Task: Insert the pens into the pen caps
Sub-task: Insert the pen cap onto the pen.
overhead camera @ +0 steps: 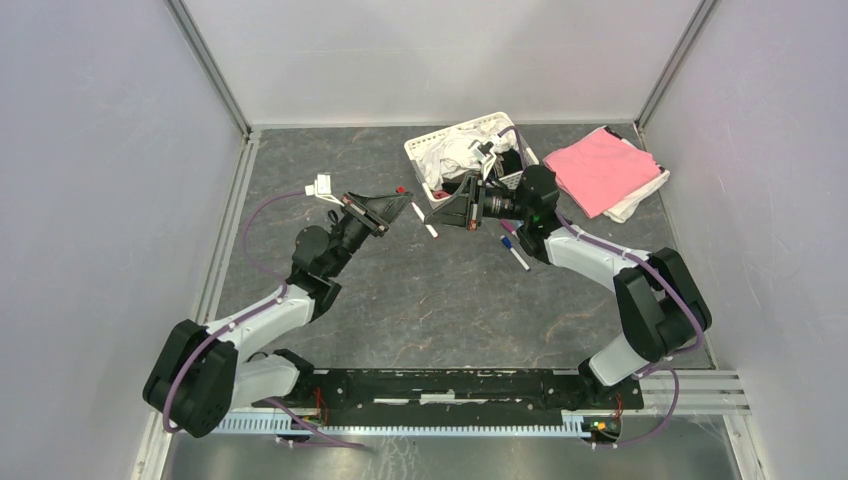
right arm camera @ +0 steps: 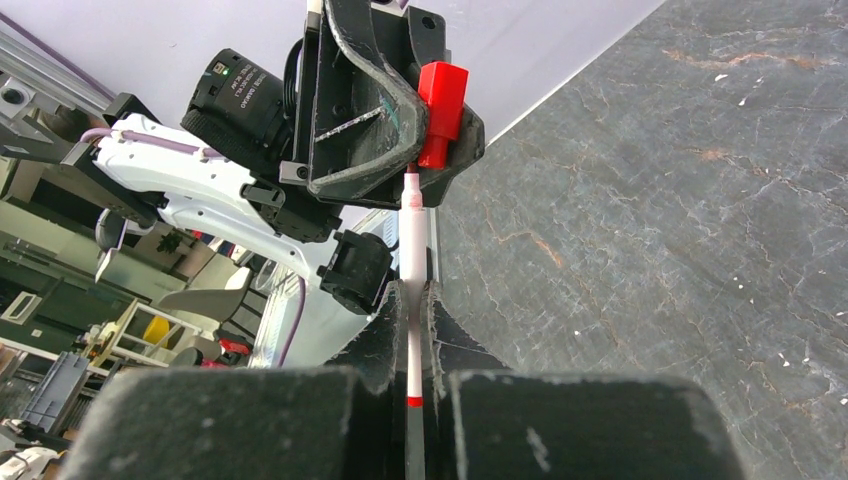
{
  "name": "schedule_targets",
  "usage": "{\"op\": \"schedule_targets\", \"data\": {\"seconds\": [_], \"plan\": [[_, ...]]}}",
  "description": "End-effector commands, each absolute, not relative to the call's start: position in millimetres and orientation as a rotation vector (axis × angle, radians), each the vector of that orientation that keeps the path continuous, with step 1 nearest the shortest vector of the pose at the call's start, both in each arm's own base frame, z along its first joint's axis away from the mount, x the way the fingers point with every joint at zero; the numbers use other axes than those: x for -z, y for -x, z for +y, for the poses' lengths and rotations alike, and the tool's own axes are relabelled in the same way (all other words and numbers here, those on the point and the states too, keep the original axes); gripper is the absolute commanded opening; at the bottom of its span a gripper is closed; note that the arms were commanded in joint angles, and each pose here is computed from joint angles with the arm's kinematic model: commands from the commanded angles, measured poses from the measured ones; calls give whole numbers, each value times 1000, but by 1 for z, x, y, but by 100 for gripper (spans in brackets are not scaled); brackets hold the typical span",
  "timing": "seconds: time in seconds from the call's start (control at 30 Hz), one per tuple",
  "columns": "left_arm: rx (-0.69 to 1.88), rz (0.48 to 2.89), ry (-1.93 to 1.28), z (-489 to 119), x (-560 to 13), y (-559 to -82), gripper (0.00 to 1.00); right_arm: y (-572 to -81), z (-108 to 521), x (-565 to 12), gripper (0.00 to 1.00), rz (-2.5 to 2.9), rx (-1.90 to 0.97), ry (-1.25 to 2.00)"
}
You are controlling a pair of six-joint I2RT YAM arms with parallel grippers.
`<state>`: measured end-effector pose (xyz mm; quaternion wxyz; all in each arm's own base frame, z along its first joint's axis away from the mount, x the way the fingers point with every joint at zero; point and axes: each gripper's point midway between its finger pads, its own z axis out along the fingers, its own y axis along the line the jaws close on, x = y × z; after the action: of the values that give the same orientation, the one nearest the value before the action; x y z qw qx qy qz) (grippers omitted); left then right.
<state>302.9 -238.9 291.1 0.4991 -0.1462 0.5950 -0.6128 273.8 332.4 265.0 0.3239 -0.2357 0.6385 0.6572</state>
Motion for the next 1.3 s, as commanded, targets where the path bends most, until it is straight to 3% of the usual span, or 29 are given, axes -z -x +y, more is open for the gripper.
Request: {"op": "schedule_targets", "data": {"seconds": [0.0, 1.27], "plan": [[1519, 1382, 320, -242, -313, -300, 3, -273, 332, -275, 0, 1626, -1715, 645], [1571, 1363, 318, -246, -315, -295, 3, -274, 334, -274, 0, 1633, -1711, 648]]}}
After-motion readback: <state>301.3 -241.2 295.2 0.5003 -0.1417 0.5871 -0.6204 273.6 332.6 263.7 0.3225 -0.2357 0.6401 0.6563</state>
